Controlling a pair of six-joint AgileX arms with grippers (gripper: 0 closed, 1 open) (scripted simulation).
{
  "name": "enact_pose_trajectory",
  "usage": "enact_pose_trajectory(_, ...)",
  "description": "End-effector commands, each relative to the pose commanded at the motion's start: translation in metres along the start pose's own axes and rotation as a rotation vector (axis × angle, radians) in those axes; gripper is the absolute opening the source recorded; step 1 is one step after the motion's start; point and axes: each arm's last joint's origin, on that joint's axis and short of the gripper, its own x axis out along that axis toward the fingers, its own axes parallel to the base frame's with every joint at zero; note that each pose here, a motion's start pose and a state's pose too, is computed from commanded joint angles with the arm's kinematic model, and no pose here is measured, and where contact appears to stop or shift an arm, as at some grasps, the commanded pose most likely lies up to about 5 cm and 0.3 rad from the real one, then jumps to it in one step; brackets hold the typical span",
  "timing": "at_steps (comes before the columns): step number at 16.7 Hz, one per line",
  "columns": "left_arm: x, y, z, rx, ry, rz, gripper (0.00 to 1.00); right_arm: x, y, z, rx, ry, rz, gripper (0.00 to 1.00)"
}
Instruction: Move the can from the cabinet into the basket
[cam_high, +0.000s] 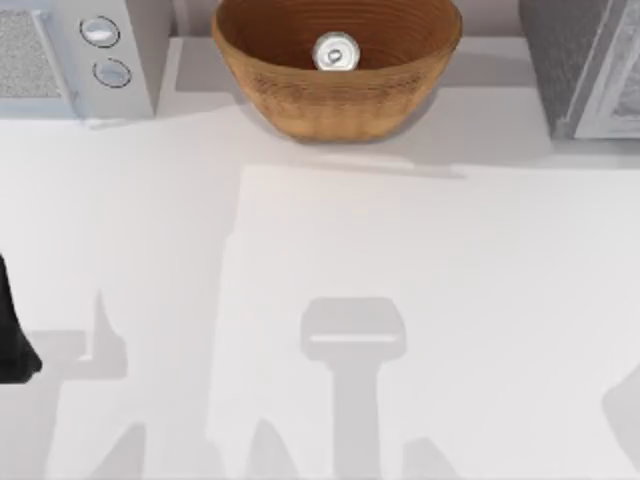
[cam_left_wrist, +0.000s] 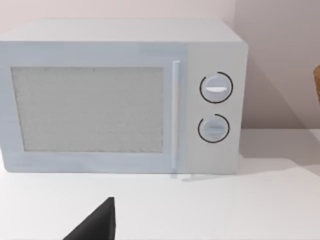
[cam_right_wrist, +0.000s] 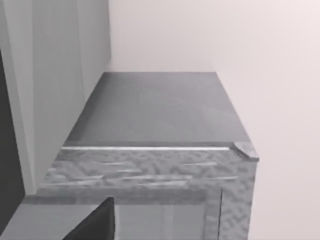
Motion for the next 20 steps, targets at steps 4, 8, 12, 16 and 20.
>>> enact_pose_trajectory(4, 0.000, 0.000, 0.000, 0.000, 0.000, 0.000, 1.00, 0.033, 0.026, 0.003, -0.004, -0.007, 0.000, 1.00)
enact_pose_trajectory(8, 0.000, 0.000, 0.000, 0.000, 0.000, 0.000, 1.00, 0.077, 0.084, 0.005, 0.000, -0.010, -0.001, 1.00)
enact_pose_trajectory(12, 0.000, 0.000, 0.000, 0.000, 0.000, 0.000, 1.00, 0.101, 0.167, 0.004, 0.006, -0.007, -0.001, 1.00)
enact_pose_trajectory(16, 0.000, 0.000, 0.000, 0.000, 0.000, 0.000, 1.00, 0.092, 0.244, 0.002, 0.007, -0.001, 0.000, 1.00)
enact_pose_trajectory(20, 0.000, 0.000, 0.000, 0.000, 0.000, 0.000, 1.00, 0.073, 0.287, 0.000, 0.004, 0.002, 0.000, 1.00)
